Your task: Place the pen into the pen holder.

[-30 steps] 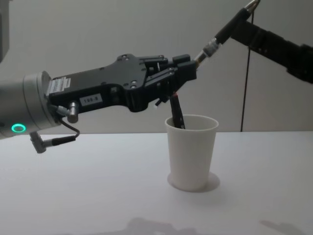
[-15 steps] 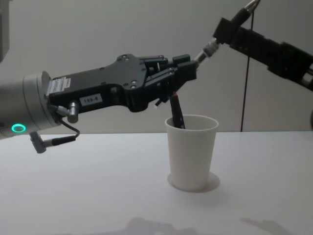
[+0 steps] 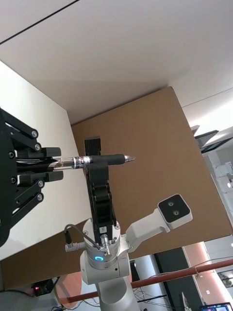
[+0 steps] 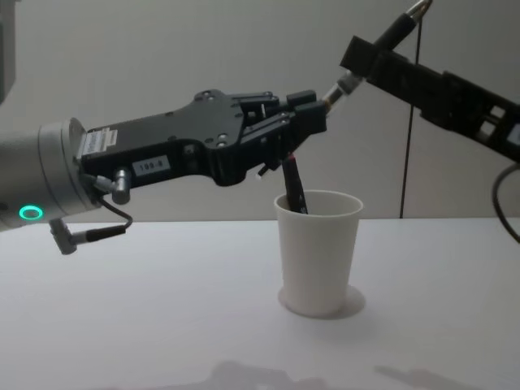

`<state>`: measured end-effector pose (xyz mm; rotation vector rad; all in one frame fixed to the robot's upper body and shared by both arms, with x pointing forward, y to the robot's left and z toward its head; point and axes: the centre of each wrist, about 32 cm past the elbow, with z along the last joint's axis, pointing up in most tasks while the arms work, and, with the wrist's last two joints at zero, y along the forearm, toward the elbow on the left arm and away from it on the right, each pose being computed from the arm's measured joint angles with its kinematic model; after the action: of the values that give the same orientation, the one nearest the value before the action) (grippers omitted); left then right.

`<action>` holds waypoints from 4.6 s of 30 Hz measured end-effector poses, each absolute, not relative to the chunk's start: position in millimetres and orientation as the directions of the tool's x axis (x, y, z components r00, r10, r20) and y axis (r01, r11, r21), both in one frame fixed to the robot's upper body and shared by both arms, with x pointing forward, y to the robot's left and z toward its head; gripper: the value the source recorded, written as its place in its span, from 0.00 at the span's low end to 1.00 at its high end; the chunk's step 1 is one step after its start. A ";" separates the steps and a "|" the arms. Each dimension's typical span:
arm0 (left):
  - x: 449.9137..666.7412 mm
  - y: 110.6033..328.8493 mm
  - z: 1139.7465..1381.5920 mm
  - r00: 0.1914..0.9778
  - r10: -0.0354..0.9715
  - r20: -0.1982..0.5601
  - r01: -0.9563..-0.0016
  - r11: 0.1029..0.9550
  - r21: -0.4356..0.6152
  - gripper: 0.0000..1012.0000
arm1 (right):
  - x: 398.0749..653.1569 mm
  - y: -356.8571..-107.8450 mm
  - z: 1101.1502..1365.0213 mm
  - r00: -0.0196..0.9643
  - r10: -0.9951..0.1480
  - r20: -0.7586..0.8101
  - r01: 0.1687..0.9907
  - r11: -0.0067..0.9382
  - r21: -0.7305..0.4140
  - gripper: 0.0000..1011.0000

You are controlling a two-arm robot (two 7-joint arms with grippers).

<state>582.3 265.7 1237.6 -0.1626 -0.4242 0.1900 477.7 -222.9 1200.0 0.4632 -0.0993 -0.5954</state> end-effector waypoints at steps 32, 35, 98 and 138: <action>582.3 265.6 1237.6 0.894 0.216 0.392 -0.149 0.969 -0.195 0.17 | 482.3 -217.4 1203.7 0.825 -0.565 -0.021 0.515 0.735 0.440 0.12; 582.3 265.7 1237.6 0.894 0.216 0.392 -0.149 0.969 -0.195 0.17 | 482.5 -216.8 1204.1 0.824 -0.566 -0.020 0.515 0.735 0.442 0.12; 582.3 265.6 1237.6 0.894 0.216 0.392 -0.148 0.969 -0.195 0.99 | 473.5 -219.0 1212.8 0.634 -0.750 0.186 0.635 0.643 0.428 0.12; 582.3 265.6 1237.5 0.894 0.216 0.392 -0.149 0.969 -0.195 0.99 | 536.7 -182.6 1218.9 0.511 -0.802 0.310 0.646 0.596 0.478 0.12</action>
<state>582.3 265.6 1237.5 -0.1625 -0.4243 0.1899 536.7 -182.6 1218.9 0.3203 -0.5390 -0.8890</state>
